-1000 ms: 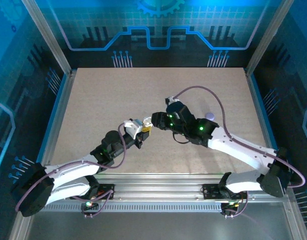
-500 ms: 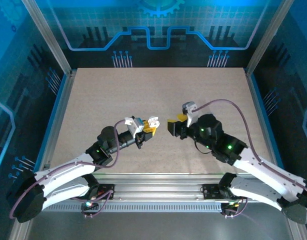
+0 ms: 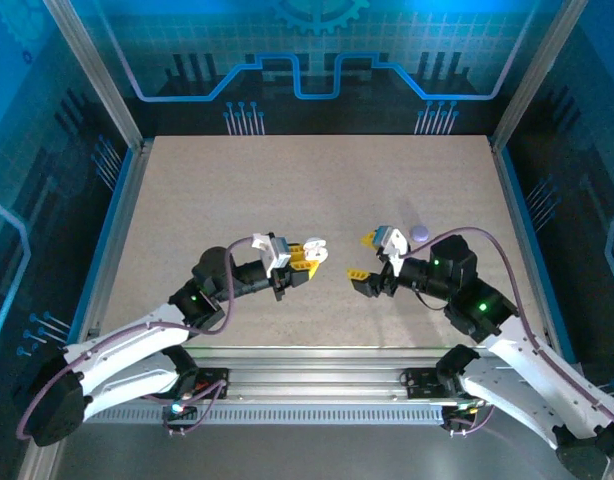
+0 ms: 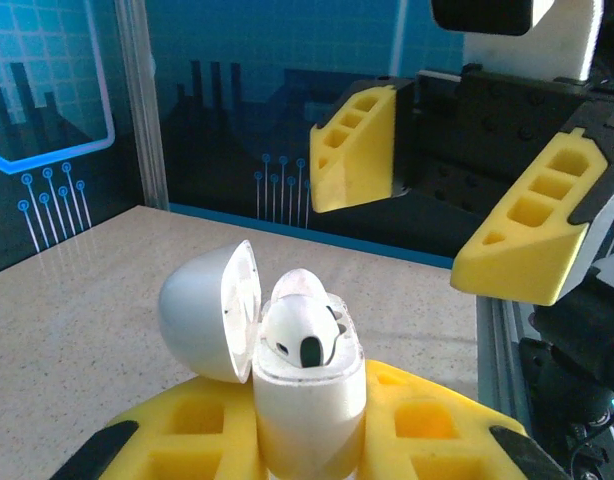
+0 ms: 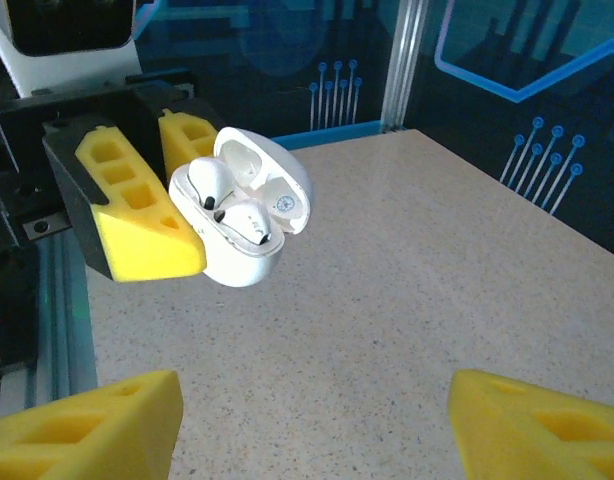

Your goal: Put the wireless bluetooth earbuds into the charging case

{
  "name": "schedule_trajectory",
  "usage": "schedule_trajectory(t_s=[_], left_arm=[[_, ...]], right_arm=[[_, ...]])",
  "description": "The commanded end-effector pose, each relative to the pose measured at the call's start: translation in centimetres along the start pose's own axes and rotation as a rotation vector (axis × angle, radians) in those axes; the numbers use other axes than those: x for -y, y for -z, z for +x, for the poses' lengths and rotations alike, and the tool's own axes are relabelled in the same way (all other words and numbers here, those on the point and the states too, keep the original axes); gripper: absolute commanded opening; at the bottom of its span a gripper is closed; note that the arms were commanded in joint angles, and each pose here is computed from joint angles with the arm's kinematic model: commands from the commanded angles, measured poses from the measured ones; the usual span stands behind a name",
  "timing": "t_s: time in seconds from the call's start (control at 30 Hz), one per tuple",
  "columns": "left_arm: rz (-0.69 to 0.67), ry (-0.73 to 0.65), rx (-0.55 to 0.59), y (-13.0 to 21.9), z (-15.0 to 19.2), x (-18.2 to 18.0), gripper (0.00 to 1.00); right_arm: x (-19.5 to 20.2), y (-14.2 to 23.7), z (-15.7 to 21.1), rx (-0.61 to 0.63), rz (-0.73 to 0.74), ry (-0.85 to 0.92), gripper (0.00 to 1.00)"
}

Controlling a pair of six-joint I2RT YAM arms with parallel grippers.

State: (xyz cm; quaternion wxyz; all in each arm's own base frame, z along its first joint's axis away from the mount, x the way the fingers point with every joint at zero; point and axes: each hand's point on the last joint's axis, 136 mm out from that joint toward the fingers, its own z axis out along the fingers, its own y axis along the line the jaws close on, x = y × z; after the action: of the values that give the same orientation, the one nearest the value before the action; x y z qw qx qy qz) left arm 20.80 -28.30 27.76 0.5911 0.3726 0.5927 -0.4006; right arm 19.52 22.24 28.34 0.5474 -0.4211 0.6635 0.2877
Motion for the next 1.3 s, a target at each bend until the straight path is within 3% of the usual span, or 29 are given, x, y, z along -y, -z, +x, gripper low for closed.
schedule_trajectory(t_s=[0.0,0.27,1.27], left_arm=[[0.040,-0.017,0.055,0.4,-2.5,0.8,0.12],[0.064,0.002,0.049,0.4,-2.2,1.2,0.12],[0.128,-0.013,0.045,-0.5,-3.2,1.9,0.12]], right_arm=[[-1.3,0.1,-0.6,0.008,-0.122,0.061,0.75],[-3.0,0.0,-0.4,0.013,-0.293,0.087,0.74],[-4.1,-0.8,-1.6,0.033,-0.493,0.010,0.71]])
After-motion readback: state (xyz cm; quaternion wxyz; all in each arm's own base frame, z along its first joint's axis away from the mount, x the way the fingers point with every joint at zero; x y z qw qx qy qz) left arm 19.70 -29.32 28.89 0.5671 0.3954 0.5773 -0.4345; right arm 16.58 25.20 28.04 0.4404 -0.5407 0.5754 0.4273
